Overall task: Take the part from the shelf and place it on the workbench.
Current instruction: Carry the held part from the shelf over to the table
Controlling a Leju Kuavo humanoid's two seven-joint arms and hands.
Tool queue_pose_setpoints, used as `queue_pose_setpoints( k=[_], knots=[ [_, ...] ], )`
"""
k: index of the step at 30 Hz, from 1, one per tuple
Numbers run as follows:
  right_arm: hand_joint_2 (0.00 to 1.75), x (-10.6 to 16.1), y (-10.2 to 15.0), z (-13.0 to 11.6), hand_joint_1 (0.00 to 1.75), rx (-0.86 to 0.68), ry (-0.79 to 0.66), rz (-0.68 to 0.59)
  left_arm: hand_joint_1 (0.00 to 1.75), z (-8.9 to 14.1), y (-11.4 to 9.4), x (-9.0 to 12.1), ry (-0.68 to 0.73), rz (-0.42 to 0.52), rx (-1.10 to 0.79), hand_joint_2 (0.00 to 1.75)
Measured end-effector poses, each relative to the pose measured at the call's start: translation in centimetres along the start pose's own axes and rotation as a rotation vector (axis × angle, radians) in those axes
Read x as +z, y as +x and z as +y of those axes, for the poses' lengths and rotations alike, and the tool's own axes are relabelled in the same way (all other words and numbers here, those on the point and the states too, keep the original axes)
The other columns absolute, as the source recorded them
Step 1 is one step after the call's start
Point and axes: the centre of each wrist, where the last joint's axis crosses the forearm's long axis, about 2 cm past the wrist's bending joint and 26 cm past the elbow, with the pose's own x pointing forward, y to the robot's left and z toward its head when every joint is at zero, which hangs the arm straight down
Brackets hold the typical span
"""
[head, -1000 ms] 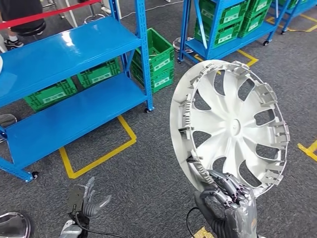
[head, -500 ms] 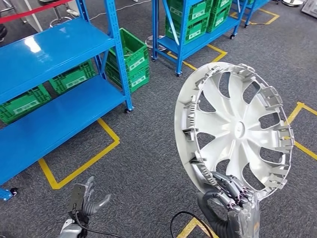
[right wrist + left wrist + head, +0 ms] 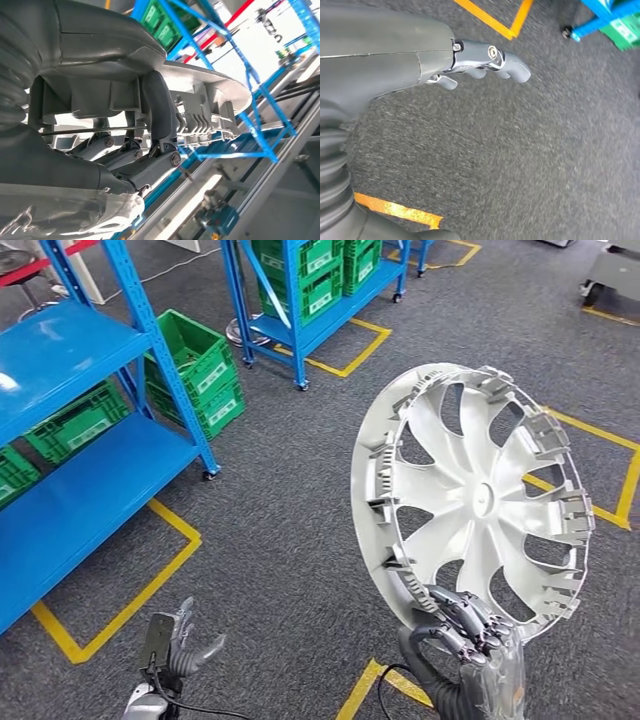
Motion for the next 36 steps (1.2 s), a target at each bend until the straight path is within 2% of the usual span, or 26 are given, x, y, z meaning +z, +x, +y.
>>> queue_pose_setpoints(
  k=[3,7,9,20,28,36],
  knots=[
    [1.75,0.6,0.2,-0.3,1.75,0.082,0.031,0.023,0.0,0.0,0.2,-0.2,0.025,-0.003,-0.019,1.75],
    [1.75,3.4,-0.1,-2.4,1.75,0.477,0.163,0.0,0.0,0.3,0.7,-0.7,0.065,-0.003,-0.044,1.75],
    [1.75,4.0,-0.6,-3.2,1.75,0.543,0.168,0.008,0.0,0.6,0.8,-0.9,0.074,-0.004,-0.047,1.75],
    [1.75,5.2,-0.9,-4.8,1.75,0.597,0.172,0.055,0.0,0.8,1.1,-1.2,0.075,-0.011,-0.053,1.75],
    [1.75,7.2,1.4,-7.1,1.75,0.622,0.188,0.135,0.0,0.5,0.3,-0.4,0.078,0.016,-0.057,1.75],
    [1.75,7.6,2.2,-8.0,1.75,0.635,0.186,0.165,0.0,0.4,0.3,-0.3,0.078,0.023,-0.05,1.75]
  ],
)
